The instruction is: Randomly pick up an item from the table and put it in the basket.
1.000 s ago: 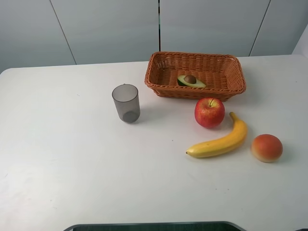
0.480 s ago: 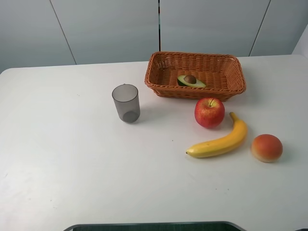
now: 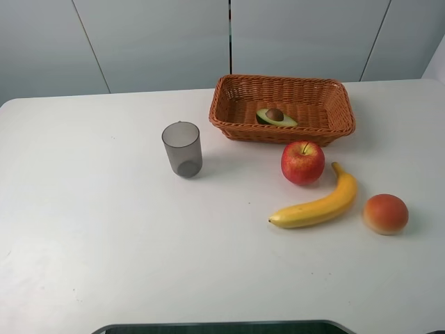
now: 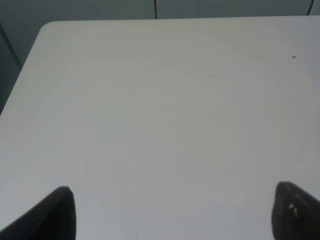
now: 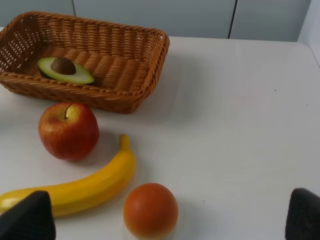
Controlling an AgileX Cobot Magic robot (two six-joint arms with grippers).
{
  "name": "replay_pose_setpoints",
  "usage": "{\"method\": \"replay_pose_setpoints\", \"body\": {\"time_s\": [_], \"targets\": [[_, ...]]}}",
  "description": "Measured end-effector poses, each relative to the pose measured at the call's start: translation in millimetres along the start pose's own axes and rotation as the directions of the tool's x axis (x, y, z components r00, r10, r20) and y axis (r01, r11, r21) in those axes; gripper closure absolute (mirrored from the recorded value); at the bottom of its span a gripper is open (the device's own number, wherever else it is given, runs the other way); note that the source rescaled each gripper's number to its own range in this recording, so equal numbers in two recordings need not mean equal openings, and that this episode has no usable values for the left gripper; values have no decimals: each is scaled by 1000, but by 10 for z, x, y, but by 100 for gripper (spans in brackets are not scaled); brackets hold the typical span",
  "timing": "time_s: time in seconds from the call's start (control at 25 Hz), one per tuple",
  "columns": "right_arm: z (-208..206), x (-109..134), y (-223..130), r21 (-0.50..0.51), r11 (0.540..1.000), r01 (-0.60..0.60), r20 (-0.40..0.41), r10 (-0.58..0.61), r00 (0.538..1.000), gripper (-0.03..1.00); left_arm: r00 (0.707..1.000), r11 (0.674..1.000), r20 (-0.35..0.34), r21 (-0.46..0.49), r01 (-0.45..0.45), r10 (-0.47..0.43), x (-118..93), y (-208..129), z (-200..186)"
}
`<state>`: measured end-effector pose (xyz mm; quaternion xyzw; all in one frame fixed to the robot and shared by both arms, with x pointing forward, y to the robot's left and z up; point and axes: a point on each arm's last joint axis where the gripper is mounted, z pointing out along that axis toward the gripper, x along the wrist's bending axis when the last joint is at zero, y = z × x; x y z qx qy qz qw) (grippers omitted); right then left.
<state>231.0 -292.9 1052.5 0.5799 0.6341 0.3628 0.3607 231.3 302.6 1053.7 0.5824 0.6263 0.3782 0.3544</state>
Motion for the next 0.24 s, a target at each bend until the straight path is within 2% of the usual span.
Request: {"method": "replay_pose_setpoints", "body": {"time_s": [0.24], "targets": [[0, 0, 0, 0, 1000, -2, 0, 2, 1000, -3, 1000, 1000, 0, 0, 0, 0, 0, 0, 0]]}}
